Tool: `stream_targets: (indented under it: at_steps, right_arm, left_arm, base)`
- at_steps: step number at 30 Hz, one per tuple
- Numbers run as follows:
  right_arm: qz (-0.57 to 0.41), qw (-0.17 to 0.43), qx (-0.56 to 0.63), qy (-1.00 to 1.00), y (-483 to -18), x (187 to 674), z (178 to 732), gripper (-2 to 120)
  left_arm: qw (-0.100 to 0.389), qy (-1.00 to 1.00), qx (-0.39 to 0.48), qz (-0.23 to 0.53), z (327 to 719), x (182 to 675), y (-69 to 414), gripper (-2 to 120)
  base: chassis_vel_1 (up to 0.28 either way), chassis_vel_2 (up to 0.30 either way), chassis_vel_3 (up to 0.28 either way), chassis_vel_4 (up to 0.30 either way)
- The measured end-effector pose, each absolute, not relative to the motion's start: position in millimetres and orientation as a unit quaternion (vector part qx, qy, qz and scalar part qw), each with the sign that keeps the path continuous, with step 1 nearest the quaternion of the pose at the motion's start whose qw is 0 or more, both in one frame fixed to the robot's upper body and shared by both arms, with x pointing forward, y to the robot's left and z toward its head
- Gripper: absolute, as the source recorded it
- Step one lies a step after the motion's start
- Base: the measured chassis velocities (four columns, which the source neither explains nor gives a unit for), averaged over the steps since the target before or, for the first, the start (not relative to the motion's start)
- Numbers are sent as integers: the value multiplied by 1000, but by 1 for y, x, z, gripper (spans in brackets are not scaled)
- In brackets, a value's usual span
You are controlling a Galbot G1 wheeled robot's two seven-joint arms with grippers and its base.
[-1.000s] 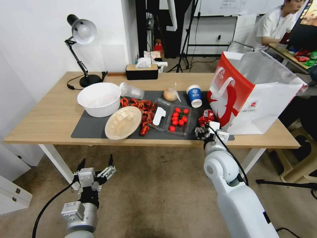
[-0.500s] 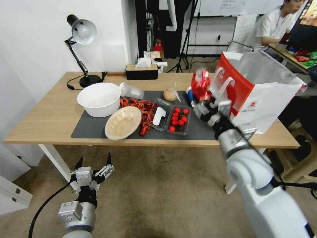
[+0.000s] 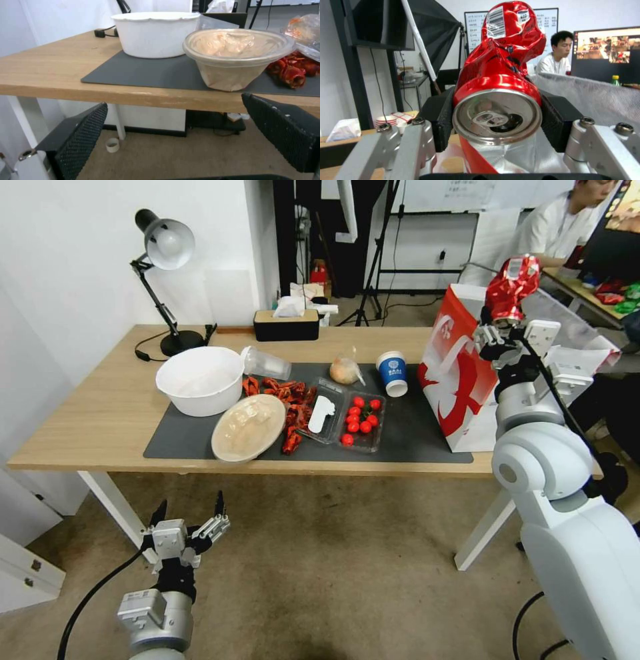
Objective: Pick up the trash from the table and place it into the takeout bag.
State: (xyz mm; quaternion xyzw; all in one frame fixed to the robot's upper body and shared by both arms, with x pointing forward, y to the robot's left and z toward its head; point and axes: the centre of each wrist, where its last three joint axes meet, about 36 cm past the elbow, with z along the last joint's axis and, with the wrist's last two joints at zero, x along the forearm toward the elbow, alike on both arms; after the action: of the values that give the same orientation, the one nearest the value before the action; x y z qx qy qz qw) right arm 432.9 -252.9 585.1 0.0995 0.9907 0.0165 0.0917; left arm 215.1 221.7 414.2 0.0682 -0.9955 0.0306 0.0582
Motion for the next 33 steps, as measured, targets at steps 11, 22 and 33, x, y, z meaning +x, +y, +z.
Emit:
stream_targets:
  at_steps: [11,22,33]
  right_arm:
    - [17,96,100,990,-254,433,587,94]
    - [19,125,59,990,-251,424,598,100]
    - [8,85,-152,985,-236,368,553,100]
  left_arm:
    - [60,-995,70,29,412,213,220,100]
    - [58,-995,73,29,414,212,221,100]
    - [53,-996,68,28,414,210,228,100]
  base:
    - [0,0,0,0]
    - [0,0,0,0]
    - [0,0,0,0]
